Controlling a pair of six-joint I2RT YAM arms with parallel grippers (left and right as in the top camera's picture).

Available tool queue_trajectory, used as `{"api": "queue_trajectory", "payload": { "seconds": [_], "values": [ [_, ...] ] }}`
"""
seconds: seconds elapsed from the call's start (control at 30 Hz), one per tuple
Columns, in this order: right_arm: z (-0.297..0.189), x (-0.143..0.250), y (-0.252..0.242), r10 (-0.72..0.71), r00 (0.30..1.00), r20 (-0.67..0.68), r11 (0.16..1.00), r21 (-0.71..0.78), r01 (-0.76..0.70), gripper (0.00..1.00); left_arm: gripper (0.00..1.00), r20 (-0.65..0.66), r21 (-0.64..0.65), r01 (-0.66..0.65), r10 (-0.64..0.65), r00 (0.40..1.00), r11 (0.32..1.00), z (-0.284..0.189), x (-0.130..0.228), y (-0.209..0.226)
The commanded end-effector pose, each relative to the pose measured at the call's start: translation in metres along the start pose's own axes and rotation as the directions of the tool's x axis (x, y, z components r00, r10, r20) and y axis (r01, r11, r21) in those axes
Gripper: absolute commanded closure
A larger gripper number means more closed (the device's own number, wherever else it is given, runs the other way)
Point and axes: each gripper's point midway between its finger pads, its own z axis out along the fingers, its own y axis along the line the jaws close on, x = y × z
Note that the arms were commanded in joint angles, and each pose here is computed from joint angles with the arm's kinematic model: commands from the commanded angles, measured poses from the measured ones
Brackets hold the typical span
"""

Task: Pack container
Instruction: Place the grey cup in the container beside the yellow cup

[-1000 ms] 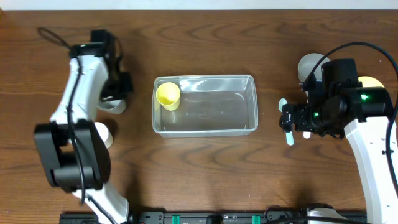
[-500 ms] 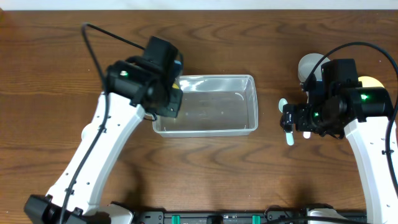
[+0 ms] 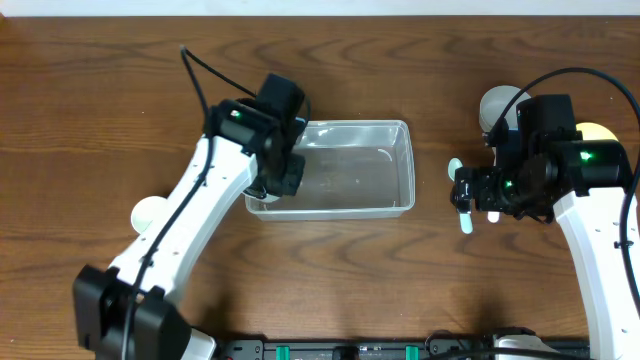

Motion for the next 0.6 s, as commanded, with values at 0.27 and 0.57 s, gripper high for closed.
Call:
{"api": "queue_trajectory", "payload": {
  "seconds": [0.27, 0.57],
  "values": [
    [-0.004, -0.003, -0.001, -0.011, 1.000, 0.011, 1.000, 0.006, 0.011, 0.01, 0.94, -0.147, -0.013, -0.002, 0.000, 0.989, 1.000, 0.060, 0.006, 0.002],
    [-0.004, -0.001, -0.002, -0.010, 1.000, 0.003, 1.000, 0.007, 0.010, 0.01, 0.61, -0.158, -0.015, -0.002, -0.001, 0.987, 1.000, 0.067, 0.005, 0.002]
  ]
}}
